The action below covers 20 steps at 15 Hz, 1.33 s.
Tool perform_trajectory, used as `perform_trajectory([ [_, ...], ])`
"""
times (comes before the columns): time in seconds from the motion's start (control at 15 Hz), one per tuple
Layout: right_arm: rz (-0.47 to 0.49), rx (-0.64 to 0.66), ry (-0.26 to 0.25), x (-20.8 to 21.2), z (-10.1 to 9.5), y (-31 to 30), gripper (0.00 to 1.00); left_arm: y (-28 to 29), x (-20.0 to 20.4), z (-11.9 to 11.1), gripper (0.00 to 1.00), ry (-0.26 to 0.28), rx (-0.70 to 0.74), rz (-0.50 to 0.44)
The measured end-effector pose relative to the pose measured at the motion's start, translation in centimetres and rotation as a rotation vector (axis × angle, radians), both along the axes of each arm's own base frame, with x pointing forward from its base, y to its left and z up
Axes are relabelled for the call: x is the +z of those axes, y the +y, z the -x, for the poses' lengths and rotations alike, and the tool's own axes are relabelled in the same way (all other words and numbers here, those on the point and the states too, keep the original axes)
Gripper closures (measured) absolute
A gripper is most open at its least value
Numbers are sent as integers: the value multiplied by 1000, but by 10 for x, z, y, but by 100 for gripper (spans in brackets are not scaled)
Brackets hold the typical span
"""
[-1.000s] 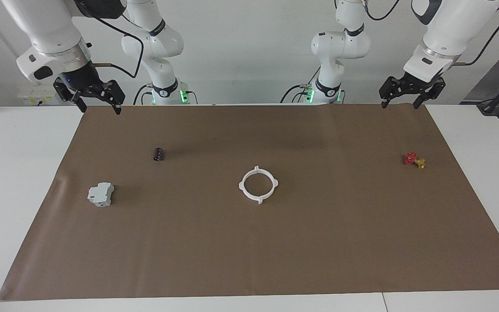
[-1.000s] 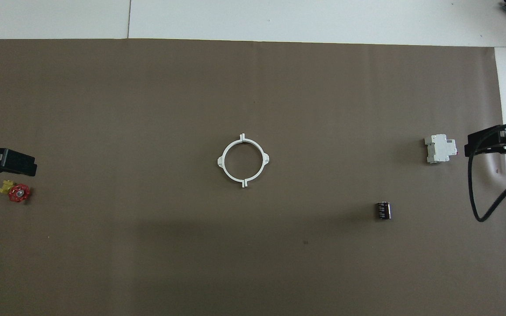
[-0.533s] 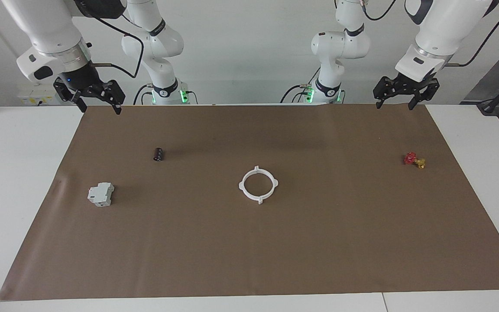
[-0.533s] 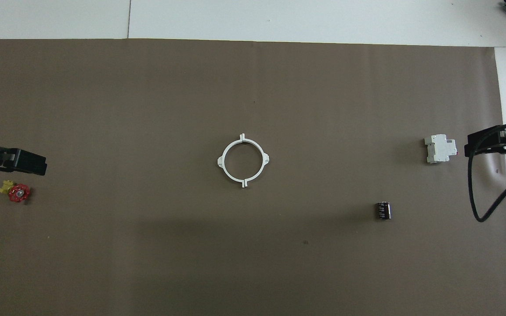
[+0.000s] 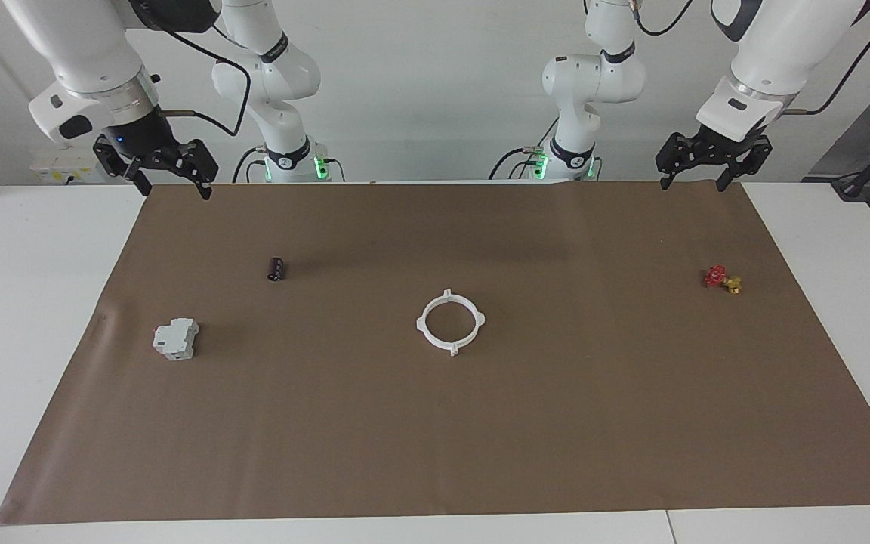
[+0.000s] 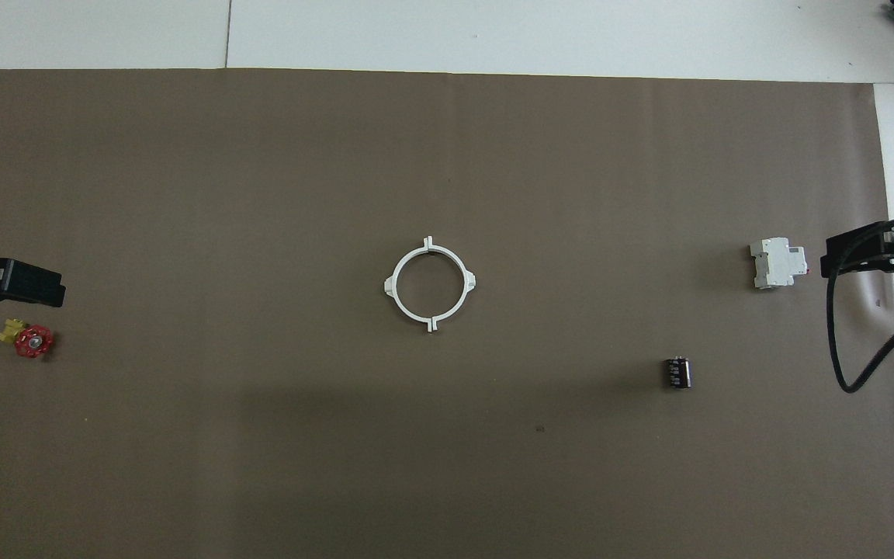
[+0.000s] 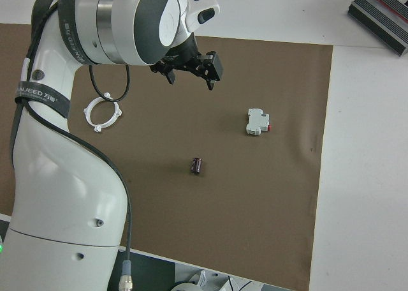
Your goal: Assemble drain pipe with both arms
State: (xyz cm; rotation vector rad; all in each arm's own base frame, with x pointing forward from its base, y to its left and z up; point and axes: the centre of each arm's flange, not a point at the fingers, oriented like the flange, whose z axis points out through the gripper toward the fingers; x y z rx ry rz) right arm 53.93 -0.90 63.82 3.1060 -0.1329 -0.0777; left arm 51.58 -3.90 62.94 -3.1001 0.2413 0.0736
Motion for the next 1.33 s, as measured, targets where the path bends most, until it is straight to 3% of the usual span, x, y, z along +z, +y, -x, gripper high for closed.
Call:
perform_trajectory([
  [0.4, 0, 0, 0, 0, 0, 0, 0, 27, -4, -10, 0, -39, 48, 6],
  [0.67, 0, 0, 0, 0, 0, 0, 0, 17, -13, -14, 0, -28, 32, 5],
  [0.93, 0, 0, 0, 0, 0, 0, 0, 4, -14, -29, 0, -97, 14, 29],
  [1.33, 0, 0, 0, 0, 0, 0, 0, 3, -16, -33, 0, -105, 13, 31],
])
